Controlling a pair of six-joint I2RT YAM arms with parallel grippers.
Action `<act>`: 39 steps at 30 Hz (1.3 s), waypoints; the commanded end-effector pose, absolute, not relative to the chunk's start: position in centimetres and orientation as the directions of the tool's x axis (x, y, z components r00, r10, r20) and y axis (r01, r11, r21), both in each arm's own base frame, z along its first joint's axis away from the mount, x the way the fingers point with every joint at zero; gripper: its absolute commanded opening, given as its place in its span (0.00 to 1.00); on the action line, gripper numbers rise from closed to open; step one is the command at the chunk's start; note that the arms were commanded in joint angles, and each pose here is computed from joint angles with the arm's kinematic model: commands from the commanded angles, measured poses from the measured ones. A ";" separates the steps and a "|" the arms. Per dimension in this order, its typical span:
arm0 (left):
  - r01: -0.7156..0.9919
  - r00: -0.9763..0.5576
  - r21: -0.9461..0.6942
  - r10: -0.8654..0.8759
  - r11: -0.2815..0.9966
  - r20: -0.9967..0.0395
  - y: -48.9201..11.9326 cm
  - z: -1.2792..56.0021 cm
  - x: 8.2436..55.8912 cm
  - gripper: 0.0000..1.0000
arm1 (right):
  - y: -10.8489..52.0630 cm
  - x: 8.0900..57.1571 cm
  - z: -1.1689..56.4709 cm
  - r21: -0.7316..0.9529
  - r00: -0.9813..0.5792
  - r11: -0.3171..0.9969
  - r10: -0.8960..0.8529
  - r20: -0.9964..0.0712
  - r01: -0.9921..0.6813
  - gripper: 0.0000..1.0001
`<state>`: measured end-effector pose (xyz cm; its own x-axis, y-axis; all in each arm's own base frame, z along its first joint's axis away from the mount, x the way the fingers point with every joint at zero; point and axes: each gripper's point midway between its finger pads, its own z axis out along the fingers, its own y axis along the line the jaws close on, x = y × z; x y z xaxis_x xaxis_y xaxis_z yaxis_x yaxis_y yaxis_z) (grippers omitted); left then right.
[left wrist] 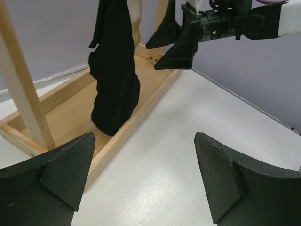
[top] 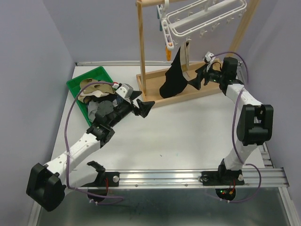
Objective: Remove the underwear clipped to the hanger
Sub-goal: Remove the underwear from the hanger.
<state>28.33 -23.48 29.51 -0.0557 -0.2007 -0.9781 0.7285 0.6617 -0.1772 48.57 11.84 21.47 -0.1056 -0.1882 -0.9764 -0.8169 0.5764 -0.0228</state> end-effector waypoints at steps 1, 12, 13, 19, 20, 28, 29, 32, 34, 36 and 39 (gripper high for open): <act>0.732 0.049 -0.149 -0.270 0.665 -0.962 -25.1 32.5 28.9 0.98 | 15.7 48.8 24.7 -0.170 0.077 0.465 -0.213 -0.974 -0.869 1.00; 0.735 0.064 -0.134 -0.265 0.664 -0.962 -27.7 33.1 28.4 0.96 | 17.4 53.5 25.6 -0.158 0.046 0.553 -0.210 -0.977 -0.818 0.61; 0.735 0.067 -0.136 -0.270 0.665 -0.961 -27.7 33.2 28.3 0.96 | 17.6 53.4 25.8 -0.141 0.033 0.557 -0.200 -0.979 -0.818 0.45; 0.719 0.108 -0.146 -0.318 0.679 -0.942 -28.2 34.7 28.5 0.95 | 17.1 50.3 26.8 -0.139 0.032 0.560 -0.197 -0.980 -0.816 0.00; 0.720 0.131 -0.151 -0.346 0.678 -0.929 -28.2 35.5 28.5 0.94 | 17.1 49.7 27.0 -0.140 0.034 0.560 -0.196 -0.980 -0.817 0.00; 0.715 0.239 -0.192 -0.493 0.673 -0.837 -31.3 39.5 29.5 0.94 | 14.7 47.0 26.3 -0.071 -0.077 0.704 -0.177 -0.981 -0.707 0.01; 0.709 0.250 -0.181 -0.483 0.681 -0.839 -32.6 39.1 29.7 0.94 | 14.1 47.2 26.7 -0.079 -0.078 0.733 -0.177 -0.981 -0.675 0.00; 0.699 0.311 -0.131 -0.464 0.703 -0.829 -34.9 38.5 29.8 0.94 | 13.2 47.1 26.7 -0.076 -0.094 0.770 -0.175 -0.980 -0.633 0.01; 0.667 0.373 -0.132 -0.482 0.733 -0.793 -35.2 39.6 30.0 0.94 | 12.7 47.2 26.6 -0.079 -0.099 0.787 -0.176 -0.979 -0.612 0.01; 0.629 0.429 -0.105 -0.458 0.770 -0.779 -36.4 39.5 30.3 0.95 | 12.0 47.4 26.5 -0.090 -0.103 0.806 -0.184 -0.977 -0.585 0.01; 0.603 0.461 -0.088 -0.436 0.793 -0.773 -38.2 39.7 31.2 0.96 | 11.0 47.6 26.0 -0.100 -0.112 0.822 -0.196 -0.974 -0.560 0.00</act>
<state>31.12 -39.88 31.20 0.2261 -0.2901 -0.9299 0.6837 0.7272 -0.0606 47.19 13.11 25.19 -0.1325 -0.1926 -0.9723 -0.6387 0.7667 -0.0648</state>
